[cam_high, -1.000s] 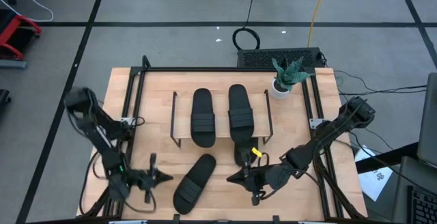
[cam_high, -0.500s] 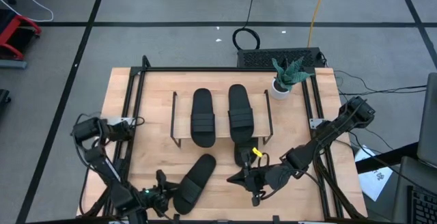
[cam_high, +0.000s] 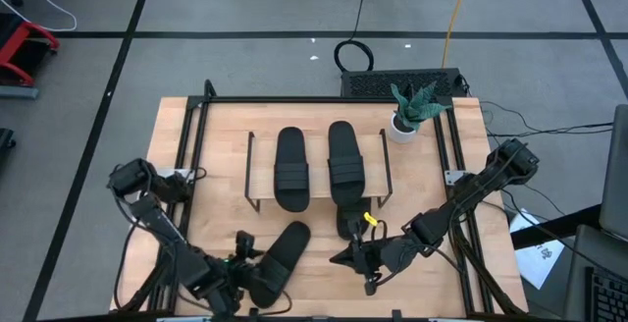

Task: Pick and place slides into the shelf
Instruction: Put the black slide under the shelf

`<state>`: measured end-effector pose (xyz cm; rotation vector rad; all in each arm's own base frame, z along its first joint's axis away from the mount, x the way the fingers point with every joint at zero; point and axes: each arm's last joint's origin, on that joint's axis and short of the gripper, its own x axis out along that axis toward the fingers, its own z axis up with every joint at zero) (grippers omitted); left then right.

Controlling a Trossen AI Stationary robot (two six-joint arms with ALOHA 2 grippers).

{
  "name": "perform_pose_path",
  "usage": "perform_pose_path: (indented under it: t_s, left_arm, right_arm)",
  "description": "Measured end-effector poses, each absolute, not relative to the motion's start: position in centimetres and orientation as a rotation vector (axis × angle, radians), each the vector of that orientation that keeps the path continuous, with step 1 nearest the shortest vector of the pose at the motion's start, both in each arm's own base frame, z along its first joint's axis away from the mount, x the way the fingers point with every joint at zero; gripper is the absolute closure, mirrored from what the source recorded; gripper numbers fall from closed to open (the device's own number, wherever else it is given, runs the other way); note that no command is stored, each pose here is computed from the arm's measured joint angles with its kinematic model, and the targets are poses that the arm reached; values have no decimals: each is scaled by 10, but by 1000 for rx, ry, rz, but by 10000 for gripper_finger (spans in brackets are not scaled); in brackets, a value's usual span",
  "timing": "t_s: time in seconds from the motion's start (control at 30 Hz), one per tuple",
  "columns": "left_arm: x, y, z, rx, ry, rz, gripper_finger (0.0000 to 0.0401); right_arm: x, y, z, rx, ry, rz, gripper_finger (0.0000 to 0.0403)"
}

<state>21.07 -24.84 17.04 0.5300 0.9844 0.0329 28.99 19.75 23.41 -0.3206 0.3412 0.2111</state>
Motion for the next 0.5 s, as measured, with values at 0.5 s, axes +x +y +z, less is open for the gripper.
perform_pose_path:
  t_s: [0.5]
  left_arm:
    - [226, -245, 171, 417, 1042, -51, 231]
  right_arm:
    - [285, 195, 223, -309, 314, 214, 403]
